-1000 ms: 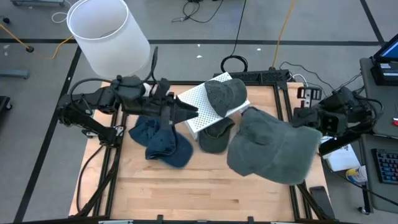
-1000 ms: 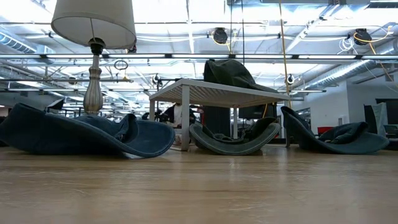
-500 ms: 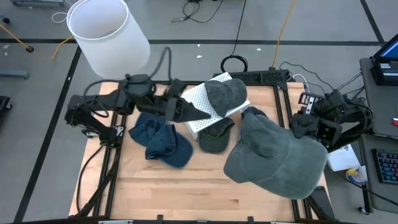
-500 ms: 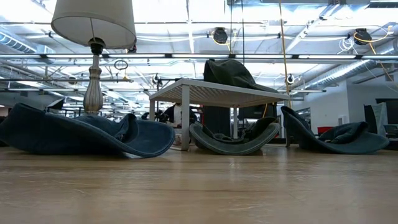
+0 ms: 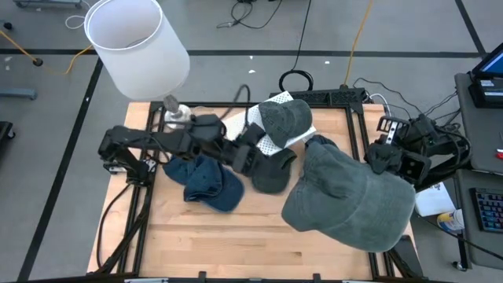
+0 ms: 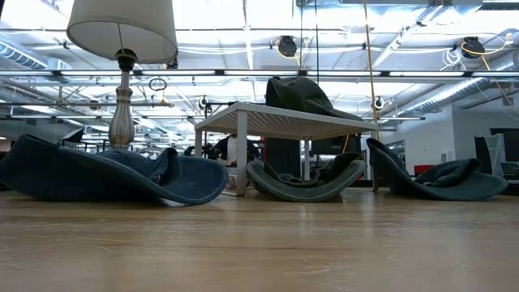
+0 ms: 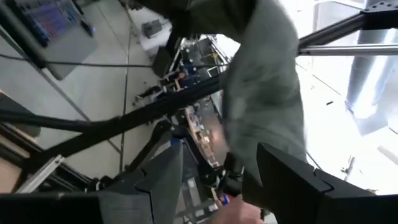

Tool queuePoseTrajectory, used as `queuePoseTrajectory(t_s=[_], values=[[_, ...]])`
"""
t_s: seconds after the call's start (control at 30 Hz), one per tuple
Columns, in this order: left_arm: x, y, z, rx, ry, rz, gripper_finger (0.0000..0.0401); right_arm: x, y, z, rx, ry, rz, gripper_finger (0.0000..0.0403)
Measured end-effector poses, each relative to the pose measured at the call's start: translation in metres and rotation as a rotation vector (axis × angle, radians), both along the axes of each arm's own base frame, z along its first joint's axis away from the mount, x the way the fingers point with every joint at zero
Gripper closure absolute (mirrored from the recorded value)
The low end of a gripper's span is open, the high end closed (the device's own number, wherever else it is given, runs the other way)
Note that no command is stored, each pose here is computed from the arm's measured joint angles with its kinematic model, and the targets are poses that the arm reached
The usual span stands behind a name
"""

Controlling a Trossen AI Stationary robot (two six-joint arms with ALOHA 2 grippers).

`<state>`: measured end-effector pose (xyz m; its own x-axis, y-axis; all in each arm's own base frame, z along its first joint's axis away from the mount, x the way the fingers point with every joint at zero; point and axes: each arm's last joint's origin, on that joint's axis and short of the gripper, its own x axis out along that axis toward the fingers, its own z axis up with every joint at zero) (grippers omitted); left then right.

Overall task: Pick & Place hat
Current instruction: Stack the green cap on top of the other green cap on the shelf

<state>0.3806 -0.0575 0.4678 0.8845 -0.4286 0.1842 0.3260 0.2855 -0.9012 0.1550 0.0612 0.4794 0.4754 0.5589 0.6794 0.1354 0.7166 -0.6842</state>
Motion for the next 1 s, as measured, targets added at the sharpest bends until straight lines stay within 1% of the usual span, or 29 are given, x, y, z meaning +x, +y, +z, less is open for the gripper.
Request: queuePoseTrajectory(t_s=[0.07,0.17,0.27,0.37,0.43,0.57,0.63,0.73,0.8,1.0], values=[[0.008,-0.002,-0.006,-0.019,-0.003,-0.006,0.0192,0.001,0.000,-0.001,-0.002,0.006,0.000,0.0397],[0.017,-0.005,-0.007,-0.063,-0.089,-0.019,0.0192,0.005,0.001,-0.002,-0.008,0.014,-0.003,0.0397],[0.025,-0.007,-0.008,-0.128,-0.164,-0.050,0.0192,0.008,0.002,-0.004,-0.021,0.018,-0.016,0.0397],[0.032,-0.010,-0.014,-0.165,-0.174,-0.104,0.0192,0.010,0.003,-0.005,-0.028,0.036,-0.017,0.0397],[0.035,-0.010,-0.017,-0.176,-0.171,-0.117,0.0192,0.011,0.003,-0.007,-0.033,0.053,-0.018,0.0397],[0.032,-0.011,-0.012,-0.177,-0.213,-0.142,0.0192,0.011,0.003,-0.007,-0.031,0.060,-0.013,0.0397],[0.029,-0.010,-0.007,-0.178,-0.275,-0.156,0.0192,0.008,0.002,-0.006,-0.015,0.074,0.006,0.0397],[0.021,-0.010,0.003,-0.189,-0.403,-0.192,0.0192,0.004,0.001,-0.005,-0.010,0.094,0.017,0.0397],[0.016,-0.010,0.008,-0.199,-0.448,-0.214,0.0192,0.002,0.000,-0.005,-0.010,0.099,0.018,0.0397],[0.018,-0.010,0.006,-0.229,-0.408,-0.249,0.0192,0.002,0.000,-0.005,0.009,0.123,0.041,0.0397]])
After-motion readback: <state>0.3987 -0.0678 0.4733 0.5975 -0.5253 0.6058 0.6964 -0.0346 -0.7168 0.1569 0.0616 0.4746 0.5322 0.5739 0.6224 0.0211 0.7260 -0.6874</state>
